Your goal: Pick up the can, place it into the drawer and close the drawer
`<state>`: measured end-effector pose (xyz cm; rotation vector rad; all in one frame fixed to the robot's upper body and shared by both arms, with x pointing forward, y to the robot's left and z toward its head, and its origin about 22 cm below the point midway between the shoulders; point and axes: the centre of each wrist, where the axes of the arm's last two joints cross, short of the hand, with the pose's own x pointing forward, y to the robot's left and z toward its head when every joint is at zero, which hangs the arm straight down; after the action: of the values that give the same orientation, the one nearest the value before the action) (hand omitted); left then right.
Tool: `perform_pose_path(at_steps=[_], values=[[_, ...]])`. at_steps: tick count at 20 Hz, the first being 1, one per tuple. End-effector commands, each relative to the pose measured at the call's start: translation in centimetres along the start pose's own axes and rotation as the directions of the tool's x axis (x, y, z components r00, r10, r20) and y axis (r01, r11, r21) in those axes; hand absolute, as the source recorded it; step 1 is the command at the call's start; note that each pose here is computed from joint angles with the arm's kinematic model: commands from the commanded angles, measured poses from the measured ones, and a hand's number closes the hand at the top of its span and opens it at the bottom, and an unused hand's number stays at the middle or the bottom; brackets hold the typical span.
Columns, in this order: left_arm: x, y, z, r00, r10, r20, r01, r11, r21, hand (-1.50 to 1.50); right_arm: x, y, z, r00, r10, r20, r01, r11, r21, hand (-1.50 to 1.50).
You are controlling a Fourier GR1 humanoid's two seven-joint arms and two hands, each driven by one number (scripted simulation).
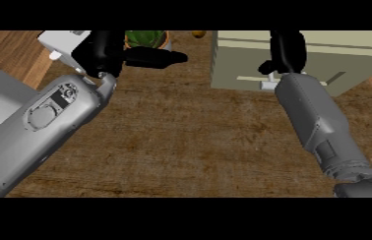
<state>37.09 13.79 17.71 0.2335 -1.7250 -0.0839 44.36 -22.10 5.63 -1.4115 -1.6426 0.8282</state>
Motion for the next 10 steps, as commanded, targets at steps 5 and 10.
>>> perform_pose_path(at_steps=[5,10], values=[[-1.9,0.9,1.7,1.000,-0.020,-0.006,0.020,1.000,0.003,-1.50,1.6,-1.4,-2.6,0.999,-0.047,0.005,0.047,0.999,-0.019,-1.50],[-1.0,1.3,1.8,1.000,0.012,0.004,-0.012,1.000,-0.019,-1.50,3.1,-2.0,-3.4,0.987,-0.163,0.012,0.163,0.986,-0.030,-1.50]])
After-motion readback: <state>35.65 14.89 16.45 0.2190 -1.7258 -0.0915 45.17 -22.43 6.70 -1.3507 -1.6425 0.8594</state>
